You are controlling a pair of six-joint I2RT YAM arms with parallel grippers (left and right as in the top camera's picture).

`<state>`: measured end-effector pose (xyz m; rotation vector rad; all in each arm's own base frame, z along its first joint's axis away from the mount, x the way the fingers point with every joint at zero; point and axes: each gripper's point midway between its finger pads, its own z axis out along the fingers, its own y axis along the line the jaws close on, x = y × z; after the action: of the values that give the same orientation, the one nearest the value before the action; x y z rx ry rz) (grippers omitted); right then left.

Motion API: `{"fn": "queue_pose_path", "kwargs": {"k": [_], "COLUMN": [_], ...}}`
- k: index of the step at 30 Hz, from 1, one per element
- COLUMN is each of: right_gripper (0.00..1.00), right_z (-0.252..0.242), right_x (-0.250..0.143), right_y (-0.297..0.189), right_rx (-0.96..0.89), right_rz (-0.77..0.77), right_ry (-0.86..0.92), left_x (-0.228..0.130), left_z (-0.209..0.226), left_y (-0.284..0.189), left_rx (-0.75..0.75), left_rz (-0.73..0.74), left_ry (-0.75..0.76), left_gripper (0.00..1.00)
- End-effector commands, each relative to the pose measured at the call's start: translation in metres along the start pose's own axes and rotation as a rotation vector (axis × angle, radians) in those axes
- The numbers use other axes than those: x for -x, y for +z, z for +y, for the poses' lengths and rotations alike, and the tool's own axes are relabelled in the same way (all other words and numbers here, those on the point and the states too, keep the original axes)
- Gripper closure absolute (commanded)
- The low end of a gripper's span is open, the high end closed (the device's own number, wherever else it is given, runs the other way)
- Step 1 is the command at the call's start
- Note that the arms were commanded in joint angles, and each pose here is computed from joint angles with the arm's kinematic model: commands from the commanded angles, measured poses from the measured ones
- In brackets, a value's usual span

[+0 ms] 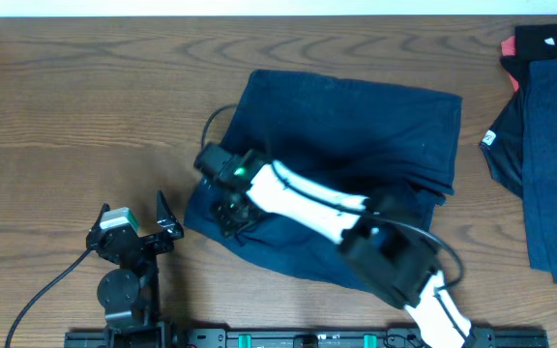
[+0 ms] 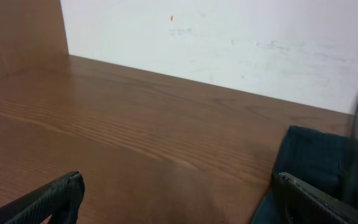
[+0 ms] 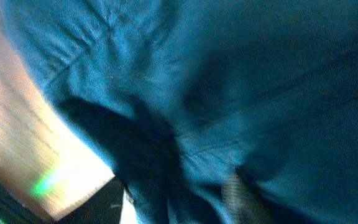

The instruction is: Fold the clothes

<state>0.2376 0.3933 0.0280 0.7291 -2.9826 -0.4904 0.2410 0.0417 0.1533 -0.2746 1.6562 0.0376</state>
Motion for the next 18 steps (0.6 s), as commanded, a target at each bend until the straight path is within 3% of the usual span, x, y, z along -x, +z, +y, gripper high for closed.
{"fn": "queue_pose_path", "kwargs": {"k": [1,5,7,11,15,17,18], "right_gripper": [0.30,0.10,0.08,0.11,0.13,0.18,0.27], "right_z": [-0.011,-0.026,-0.040,-0.086,-0.117,-0.123,-0.127], "right_x": [0.036,0.062,0.074,0.102,0.131,0.149,0.158], "right_y": [-0.084,-0.166,-0.198,-0.237,-0.230,-0.216,-0.207], "right_rx": [0.003,0.057,0.073,0.072,0.100,0.138,0.154], "right_rz": [-0.221,-0.422,-0.514,-0.657,-0.698,-0.709,-0.716], "right_ry": [0.017,0.060,0.085,0.169,0.208,0.204,0.208], "left_x": [-0.017,-0.017,-0.018,-0.017,-0.017,-0.017,-0.017], "left_z": [0.008,0.008,0.008,0.008,0.008,0.008,0.008], "left_y": [0.001,0.001,0.001,0.001,0.001,0.001,0.001], "left_rx": [0.035,0.035,0.035,0.035,0.035,0.035,0.035], "left_rz": [0.050,0.050,0.051,0.050,0.050,0.050,0.050], "left_ry": [-0.001,-0.001,-0.001,-0.001,-0.001,-0.002,-0.001], "left_gripper": [0.02,0.02,0.02,0.02,0.02,0.02,0.02]}}
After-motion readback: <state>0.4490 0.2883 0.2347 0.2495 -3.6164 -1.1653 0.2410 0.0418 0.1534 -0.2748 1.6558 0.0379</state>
